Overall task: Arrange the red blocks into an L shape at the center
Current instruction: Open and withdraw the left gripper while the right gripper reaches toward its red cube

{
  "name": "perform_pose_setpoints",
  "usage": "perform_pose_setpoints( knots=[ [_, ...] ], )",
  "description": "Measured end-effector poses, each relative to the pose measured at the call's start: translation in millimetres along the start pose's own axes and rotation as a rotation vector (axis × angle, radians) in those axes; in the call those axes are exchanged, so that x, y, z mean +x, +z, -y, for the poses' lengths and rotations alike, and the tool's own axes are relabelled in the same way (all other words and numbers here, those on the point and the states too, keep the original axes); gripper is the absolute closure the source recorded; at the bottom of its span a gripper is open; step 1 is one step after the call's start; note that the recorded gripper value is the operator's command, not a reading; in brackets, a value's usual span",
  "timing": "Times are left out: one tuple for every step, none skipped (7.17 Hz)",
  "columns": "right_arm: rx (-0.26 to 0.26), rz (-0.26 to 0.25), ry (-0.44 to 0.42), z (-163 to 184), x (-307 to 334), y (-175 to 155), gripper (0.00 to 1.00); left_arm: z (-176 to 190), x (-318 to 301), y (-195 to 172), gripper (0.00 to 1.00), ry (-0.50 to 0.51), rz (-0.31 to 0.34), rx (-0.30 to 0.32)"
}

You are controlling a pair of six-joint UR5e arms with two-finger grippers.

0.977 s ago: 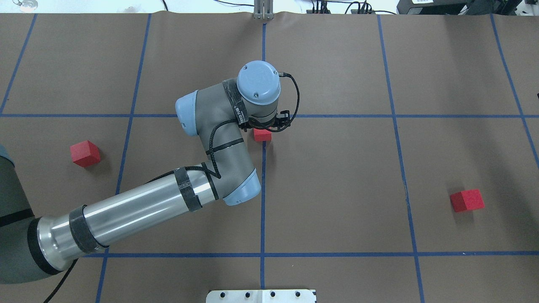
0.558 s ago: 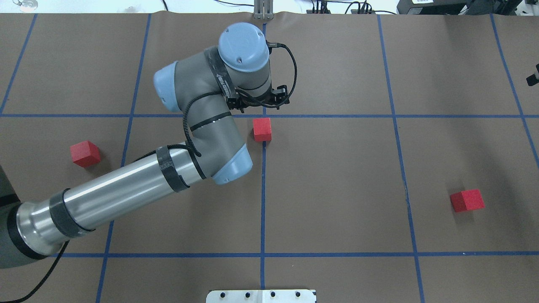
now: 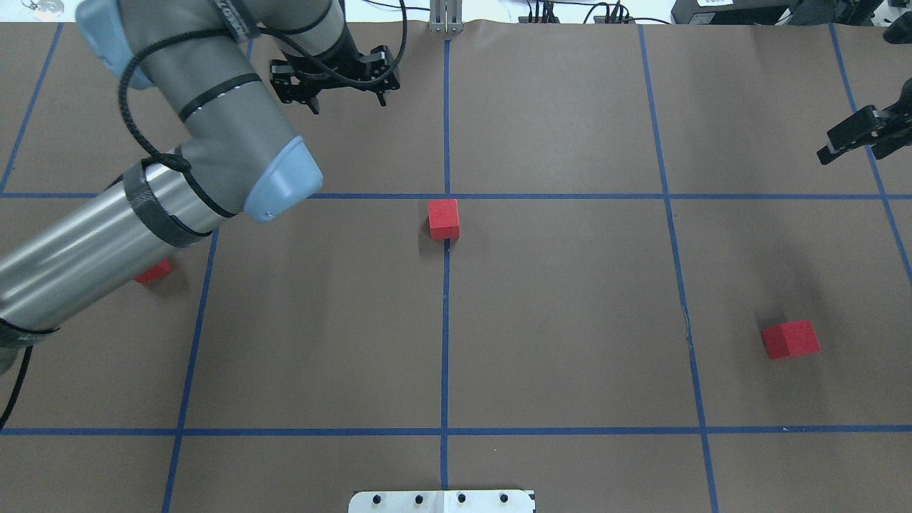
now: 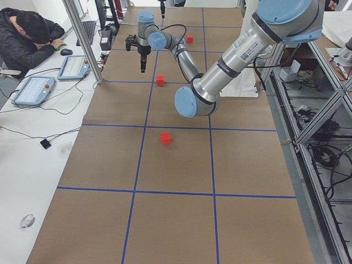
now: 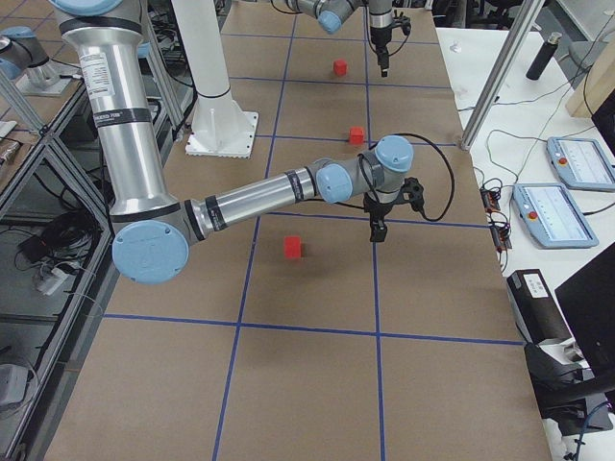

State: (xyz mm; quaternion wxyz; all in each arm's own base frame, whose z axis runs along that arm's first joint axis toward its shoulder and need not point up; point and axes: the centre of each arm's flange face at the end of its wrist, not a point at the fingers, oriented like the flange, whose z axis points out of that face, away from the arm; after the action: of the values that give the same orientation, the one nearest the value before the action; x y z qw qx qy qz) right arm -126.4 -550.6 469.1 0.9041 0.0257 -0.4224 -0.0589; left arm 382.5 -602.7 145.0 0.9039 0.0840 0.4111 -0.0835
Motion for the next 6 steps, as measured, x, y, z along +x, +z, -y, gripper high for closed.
perform_pose_setpoints(
  knots=[
    [0.002,0.007,0.036,-10,-29,12,0.01,7,-32,-4,0.0,0.016,0.01,0.001],
    [0.006,0.019,0.047,-27,-38,24,0.01,13,-55,-4,0.0,0.032,0.017,-0.004],
    [0.01,0.03,0.037,-53,-32,36,0.01,17,-71,-3,0.0,0.043,0.024,-0.006],
    [0.006,0.035,0.031,-79,-20,50,0.01,20,-81,-2,0.0,0.045,0.03,-0.005],
    [-0.009,0.029,0.034,-101,-11,65,0.01,21,-87,0,0.0,0.045,0.034,-0.006],
    [-0.026,0.013,0.042,-114,-9,79,0.01,22,-90,1,0.0,0.044,0.037,-0.006]
  ],
)
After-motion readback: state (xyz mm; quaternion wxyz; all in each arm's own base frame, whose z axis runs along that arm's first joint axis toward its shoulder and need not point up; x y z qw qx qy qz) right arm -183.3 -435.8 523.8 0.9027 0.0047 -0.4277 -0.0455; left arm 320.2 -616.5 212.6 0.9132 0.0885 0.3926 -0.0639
